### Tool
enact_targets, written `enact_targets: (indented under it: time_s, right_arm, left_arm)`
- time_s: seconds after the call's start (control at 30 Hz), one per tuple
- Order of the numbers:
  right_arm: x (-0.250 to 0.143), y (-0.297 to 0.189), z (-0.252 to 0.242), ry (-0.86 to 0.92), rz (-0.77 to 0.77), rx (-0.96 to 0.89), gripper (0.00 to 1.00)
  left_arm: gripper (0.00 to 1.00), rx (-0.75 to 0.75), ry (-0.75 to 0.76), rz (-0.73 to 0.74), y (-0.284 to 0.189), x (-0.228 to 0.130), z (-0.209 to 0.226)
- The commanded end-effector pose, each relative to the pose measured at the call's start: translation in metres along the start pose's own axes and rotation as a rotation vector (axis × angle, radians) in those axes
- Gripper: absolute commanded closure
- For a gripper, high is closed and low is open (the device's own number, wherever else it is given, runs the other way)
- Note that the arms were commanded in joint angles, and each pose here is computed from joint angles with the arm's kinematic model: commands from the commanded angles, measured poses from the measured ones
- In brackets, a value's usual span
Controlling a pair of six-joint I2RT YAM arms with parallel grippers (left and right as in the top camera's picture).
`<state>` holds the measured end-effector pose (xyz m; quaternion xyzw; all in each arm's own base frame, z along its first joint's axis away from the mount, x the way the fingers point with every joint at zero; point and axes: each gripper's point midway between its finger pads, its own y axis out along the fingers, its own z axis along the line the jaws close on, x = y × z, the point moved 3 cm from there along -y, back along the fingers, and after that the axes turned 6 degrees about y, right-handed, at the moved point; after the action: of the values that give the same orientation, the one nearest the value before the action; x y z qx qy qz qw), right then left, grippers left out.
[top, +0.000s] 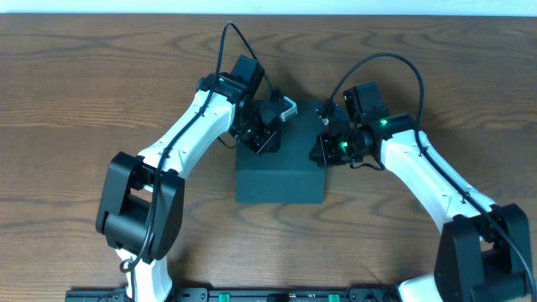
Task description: Pack container
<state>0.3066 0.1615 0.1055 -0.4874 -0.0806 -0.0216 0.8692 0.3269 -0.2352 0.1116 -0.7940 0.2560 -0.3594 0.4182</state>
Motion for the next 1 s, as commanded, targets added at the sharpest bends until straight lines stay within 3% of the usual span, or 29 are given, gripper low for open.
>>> enact_targets:
  time_s: [0.0, 0.23, 0.43, 0.73, 0.97]
  right_arm:
    - [-0.015, 0.018, -0.003, 0.026, 0.084, -0.014, 0.99]
    - [-0.01, -0.034, 0.015, -0.057, -0.027, -0.085, 0.99]
    - [-0.035, -0.078, 0.039, -0.171, -0.13, -0.17, 0.99]
    - [-0.104, -0.009, 0.038, -0.079, -0.04, -0.288, 0.99]
    - [-0.103, 0.02, 0.022, 0.134, -0.263, -0.342, 0.99]
  left_arm:
    - [0.94, 0.037, -0.018, 0.085, 0.021, -0.015, 0.016]
    - [0.94, 0.037, -0.018, 0.085, 0.021, -0.015, 0.016]
    - [0.94, 0.038, -0.015, 0.082, 0.021, -0.015, 0.016]
    - [0.94, 0.037, 0.003, 0.083, 0.021, -0.015, 0.016]
    - [0.94, 0.034, 0.0, 0.087, 0.021, -0.016, 0.016]
